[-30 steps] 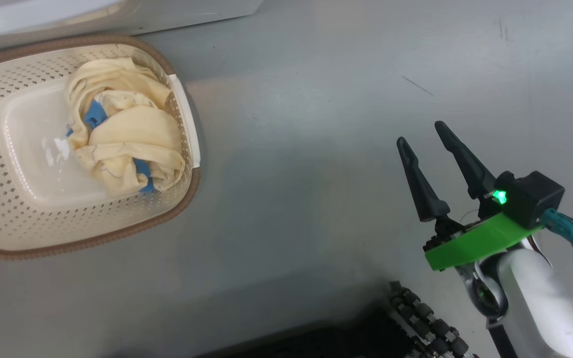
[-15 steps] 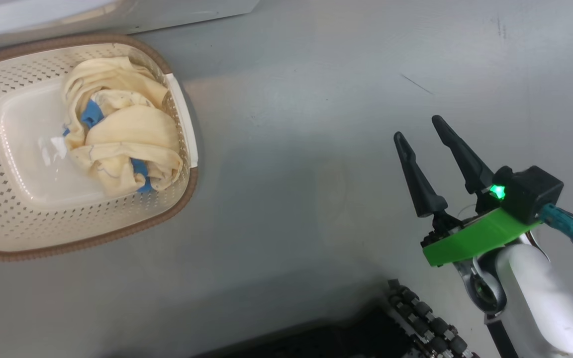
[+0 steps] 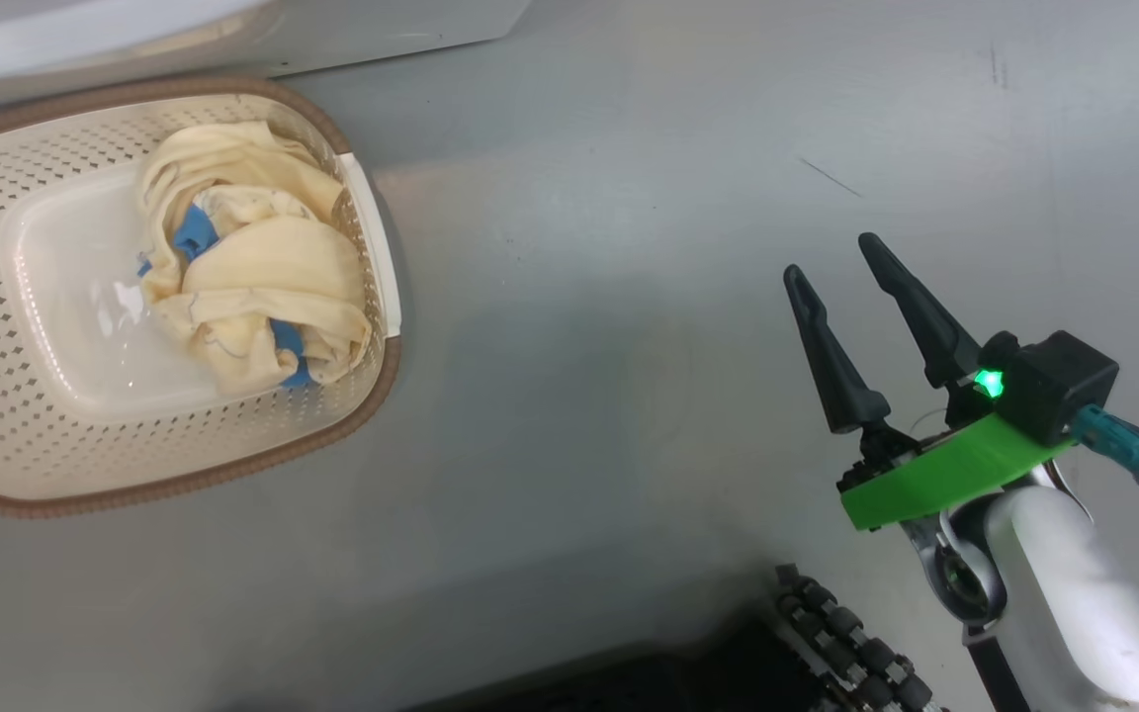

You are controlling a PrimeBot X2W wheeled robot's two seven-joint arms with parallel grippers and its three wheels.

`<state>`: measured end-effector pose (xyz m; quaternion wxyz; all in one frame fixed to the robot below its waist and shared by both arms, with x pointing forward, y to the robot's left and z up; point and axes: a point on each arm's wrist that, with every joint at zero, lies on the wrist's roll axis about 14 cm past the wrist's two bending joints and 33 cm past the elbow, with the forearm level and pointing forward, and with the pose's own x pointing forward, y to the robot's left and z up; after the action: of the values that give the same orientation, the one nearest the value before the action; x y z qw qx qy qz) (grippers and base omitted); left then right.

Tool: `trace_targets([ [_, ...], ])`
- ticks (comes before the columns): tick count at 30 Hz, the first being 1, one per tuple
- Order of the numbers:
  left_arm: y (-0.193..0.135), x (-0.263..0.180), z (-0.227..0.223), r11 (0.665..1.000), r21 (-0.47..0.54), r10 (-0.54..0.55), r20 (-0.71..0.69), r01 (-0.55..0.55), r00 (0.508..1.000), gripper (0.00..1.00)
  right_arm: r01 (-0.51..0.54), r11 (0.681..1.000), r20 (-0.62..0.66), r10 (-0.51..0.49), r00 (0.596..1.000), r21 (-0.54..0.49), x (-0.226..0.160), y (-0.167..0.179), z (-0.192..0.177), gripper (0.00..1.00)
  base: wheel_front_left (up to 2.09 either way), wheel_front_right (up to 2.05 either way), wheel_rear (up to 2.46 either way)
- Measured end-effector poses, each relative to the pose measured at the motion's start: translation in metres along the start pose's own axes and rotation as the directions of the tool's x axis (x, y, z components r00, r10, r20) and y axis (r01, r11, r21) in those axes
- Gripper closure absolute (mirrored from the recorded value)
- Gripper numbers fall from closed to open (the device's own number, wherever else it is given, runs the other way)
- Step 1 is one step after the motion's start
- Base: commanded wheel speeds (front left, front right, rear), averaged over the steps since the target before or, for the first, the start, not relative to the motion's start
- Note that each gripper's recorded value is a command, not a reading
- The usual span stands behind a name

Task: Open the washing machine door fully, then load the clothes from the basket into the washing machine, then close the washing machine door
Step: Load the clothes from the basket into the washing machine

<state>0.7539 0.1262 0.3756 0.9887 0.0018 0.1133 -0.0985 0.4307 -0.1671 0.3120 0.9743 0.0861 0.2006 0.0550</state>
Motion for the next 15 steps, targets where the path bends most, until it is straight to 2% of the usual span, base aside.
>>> trace_targets([
  [15,-0.01,-0.029,-0.005,1.0,-0.007,0.006,-0.067,-0.007,0.998,0.0,-0.022,1.0,0.085,0.022,0.996,-0.009,0.001,0.008,0.032,0.0,0.0,0.0,0.0],
])
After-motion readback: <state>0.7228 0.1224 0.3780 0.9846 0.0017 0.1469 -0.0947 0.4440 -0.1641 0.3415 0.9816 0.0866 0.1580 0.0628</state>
